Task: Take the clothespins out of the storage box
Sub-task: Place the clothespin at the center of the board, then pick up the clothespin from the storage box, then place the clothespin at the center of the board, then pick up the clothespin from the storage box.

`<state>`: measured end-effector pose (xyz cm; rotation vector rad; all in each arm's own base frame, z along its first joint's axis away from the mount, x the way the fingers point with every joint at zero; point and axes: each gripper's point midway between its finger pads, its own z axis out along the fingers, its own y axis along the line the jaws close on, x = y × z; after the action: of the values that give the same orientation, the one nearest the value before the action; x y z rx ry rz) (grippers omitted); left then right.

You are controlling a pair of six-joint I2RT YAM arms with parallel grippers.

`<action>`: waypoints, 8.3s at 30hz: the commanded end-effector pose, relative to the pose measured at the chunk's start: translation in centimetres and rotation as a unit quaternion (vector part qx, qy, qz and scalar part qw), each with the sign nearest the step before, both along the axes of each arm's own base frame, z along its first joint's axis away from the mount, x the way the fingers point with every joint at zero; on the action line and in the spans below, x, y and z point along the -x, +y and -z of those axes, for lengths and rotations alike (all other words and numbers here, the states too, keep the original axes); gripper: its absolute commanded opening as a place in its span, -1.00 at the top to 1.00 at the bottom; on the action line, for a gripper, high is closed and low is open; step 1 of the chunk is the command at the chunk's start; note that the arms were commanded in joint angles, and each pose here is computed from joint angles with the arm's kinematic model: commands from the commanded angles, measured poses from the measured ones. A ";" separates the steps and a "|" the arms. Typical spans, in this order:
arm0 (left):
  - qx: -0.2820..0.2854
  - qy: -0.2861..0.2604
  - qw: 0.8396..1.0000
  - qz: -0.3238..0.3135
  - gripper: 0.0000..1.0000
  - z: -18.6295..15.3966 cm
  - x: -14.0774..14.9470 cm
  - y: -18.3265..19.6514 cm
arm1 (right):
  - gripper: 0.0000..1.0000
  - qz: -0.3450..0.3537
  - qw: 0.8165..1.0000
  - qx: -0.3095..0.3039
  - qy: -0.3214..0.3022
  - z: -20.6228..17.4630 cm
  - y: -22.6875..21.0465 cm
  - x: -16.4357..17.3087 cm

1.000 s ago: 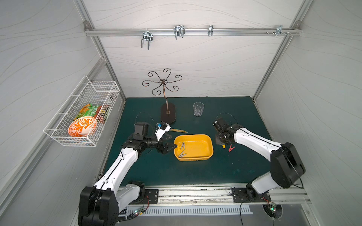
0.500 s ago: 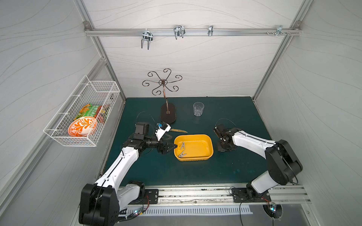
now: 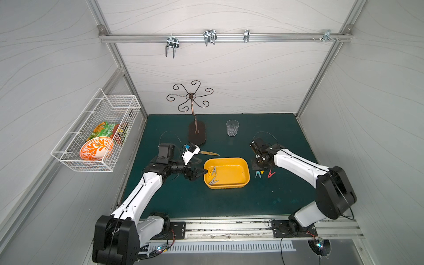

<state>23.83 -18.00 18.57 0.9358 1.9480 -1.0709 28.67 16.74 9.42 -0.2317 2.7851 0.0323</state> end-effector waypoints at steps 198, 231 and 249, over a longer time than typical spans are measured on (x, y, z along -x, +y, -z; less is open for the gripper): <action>-0.047 -0.052 0.996 -0.053 -0.79 0.4 -1.4 1.1 | 0.14 -0.290 0.957 0.030 0.011 7.4 17.1 2.8; -0.049 -0.049 0.996 -0.058 -0.79 0.5 -1.2 1.3 | 0.21 -0.421 0.905 -0.049 0.044 6.7 18.5 6.0; -0.049 -0.050 0.996 -0.058 -0.79 0.5 -1.3 1.3 | 0.90 -0.423 0.904 -0.061 0.032 5.0 17.9 6.1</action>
<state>24.88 -16.59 17.41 0.8875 2.0025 -0.8650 22.92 35.32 2.89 -1.3947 2.5060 0.3963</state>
